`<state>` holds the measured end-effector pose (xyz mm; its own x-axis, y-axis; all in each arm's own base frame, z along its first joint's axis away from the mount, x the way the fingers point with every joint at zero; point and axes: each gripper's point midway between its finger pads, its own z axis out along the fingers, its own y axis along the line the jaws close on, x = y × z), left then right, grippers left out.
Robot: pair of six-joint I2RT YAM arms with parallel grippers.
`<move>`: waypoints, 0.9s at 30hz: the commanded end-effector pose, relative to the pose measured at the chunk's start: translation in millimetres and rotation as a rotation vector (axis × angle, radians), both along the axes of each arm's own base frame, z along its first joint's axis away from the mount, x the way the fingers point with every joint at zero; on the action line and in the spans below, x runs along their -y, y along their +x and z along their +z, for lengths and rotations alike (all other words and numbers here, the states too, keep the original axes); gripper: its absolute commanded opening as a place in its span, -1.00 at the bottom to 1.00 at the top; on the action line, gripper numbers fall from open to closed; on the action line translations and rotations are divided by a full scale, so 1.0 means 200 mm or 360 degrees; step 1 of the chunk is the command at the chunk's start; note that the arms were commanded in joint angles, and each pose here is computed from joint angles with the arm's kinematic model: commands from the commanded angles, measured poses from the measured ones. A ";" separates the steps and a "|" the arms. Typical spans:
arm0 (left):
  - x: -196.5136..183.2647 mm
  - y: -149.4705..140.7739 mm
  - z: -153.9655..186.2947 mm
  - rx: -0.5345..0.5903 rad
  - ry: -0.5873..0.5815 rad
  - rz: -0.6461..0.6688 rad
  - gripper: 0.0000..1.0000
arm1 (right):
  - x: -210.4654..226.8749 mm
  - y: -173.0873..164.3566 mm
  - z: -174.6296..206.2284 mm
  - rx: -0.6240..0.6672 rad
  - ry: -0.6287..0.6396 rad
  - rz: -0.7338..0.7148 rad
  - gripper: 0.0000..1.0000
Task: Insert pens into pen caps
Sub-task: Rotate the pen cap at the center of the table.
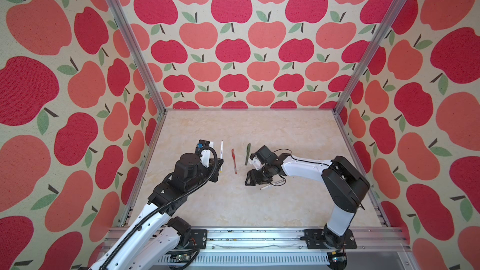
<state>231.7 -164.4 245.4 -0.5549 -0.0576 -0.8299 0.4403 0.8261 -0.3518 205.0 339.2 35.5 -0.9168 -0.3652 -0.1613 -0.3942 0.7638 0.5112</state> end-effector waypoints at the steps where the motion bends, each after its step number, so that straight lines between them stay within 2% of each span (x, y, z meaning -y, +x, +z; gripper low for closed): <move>1: 0.02 0.00 0.06 0.0026 -0.0022 -0.0015 -1.00 | 0.07 0.06 -0.04 0.0007 -0.0088 -0.0051 0.29; 7: 0.03 0.02 0.06 0.0018 -0.0015 -0.0021 -1.00 | 0.09 0.13 -0.02 0.0017 -0.0086 -0.0057 0.29; 12: 0.02 0.02 0.06 0.0021 -0.0009 -0.0012 -1.00 | 0.05 0.10 0.15 0.0096 0.0038 0.0142 0.25; 15: 0.02 0.02 0.05 0.0023 -0.0011 -0.0008 -1.00 | 0.07 0.09 0.29 0.0266 0.0065 0.0341 0.24; 18: 0.02 0.02 0.05 0.0023 -0.0022 -0.0003 -1.00 | 0.12 0.13 0.37 0.0482 -0.0016 0.0510 0.26; 24: 0.01 0.01 0.03 0.0042 -0.0050 0.0010 -1.00 | 0.19 0.26 0.48 0.1066 -0.0146 0.0829 0.41; 26: 0.00 0.00 0.03 0.0049 -0.0051 0.0014 -1.00 | 0.19 0.30 0.51 0.1183 -0.0142 0.0821 0.42; 27: 0.00 0.00 0.03 0.0053 -0.0047 0.0013 -1.00 | 0.19 0.33 0.54 0.1201 -0.0145 0.0732 0.39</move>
<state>232.0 -164.4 248.8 -0.5400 -0.0666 -0.8390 0.4452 0.8234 -0.3519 254.6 307.7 138.8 -0.4466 -0.6763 -0.5858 -0.8646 0.4948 0.0878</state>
